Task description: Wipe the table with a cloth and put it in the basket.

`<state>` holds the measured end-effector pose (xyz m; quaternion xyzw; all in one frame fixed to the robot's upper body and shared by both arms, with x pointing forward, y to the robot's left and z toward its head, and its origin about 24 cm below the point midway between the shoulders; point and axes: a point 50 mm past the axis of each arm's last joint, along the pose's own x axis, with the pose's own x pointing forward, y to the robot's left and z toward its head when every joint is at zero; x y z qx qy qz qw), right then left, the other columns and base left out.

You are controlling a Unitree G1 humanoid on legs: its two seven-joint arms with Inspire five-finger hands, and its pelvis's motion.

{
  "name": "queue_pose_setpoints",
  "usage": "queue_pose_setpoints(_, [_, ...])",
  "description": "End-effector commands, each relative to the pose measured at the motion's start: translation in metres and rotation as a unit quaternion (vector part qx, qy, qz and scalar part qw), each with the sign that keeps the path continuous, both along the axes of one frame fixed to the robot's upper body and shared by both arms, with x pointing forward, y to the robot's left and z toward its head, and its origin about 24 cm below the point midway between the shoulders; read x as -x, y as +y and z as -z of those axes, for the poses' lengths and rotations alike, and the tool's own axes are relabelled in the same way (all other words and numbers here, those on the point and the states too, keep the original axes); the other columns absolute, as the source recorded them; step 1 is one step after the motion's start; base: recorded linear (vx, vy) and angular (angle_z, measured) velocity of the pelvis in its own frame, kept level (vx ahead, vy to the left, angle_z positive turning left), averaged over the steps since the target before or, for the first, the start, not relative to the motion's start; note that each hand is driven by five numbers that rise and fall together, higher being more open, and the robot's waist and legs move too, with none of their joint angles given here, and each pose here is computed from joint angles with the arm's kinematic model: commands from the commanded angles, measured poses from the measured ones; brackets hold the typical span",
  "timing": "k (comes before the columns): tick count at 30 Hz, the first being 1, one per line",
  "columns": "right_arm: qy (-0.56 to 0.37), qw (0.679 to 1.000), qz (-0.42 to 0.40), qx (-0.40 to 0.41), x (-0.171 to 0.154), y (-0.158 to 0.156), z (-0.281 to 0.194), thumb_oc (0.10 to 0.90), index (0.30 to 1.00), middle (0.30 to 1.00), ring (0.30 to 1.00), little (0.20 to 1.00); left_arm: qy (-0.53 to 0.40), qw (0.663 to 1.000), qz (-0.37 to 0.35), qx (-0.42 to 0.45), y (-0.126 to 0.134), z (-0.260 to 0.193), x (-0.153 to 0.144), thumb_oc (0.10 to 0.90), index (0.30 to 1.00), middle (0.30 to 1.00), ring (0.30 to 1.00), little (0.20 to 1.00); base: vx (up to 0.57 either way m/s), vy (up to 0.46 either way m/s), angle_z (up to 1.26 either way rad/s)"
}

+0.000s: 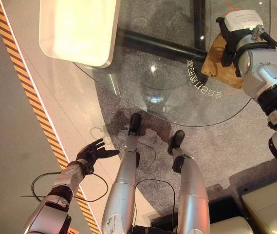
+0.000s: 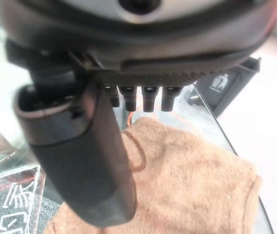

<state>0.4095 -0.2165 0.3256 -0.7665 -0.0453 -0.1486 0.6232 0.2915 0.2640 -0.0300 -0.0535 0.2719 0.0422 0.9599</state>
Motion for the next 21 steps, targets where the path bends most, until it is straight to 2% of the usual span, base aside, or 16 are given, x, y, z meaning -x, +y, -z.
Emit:
queue_pose_setpoints(1, [-0.070,0.994,0.062,0.062,0.023,-0.028,-0.055,0.800,0.900,0.900,0.900,0.900,0.028,0.999,-0.013,-0.015,0.019,0.012,0.023,0.800,0.900,0.900,0.900,0.900,0.02,-0.017,0.03])
queue_pose_setpoints(13, [-0.068,0.994,0.091,0.005,0.025,-0.046,-0.049,0.800,0.900,0.900,0.900,0.900,0.027,1.000,-0.010,-0.012,0.020,0.011,0.023,0.800,0.900,0.900,0.900,0.900,0.00,-0.003,0.01])
queue_pose_setpoints(21, [-0.069,0.990,0.103,-0.067,0.025,-0.064,-0.038,0.800,0.900,0.900,0.900,0.900,0.027,1.000,-0.007,-0.009,0.018,0.012,0.023,0.800,0.900,0.900,0.900,0.900,0.00,0.000,0.00])
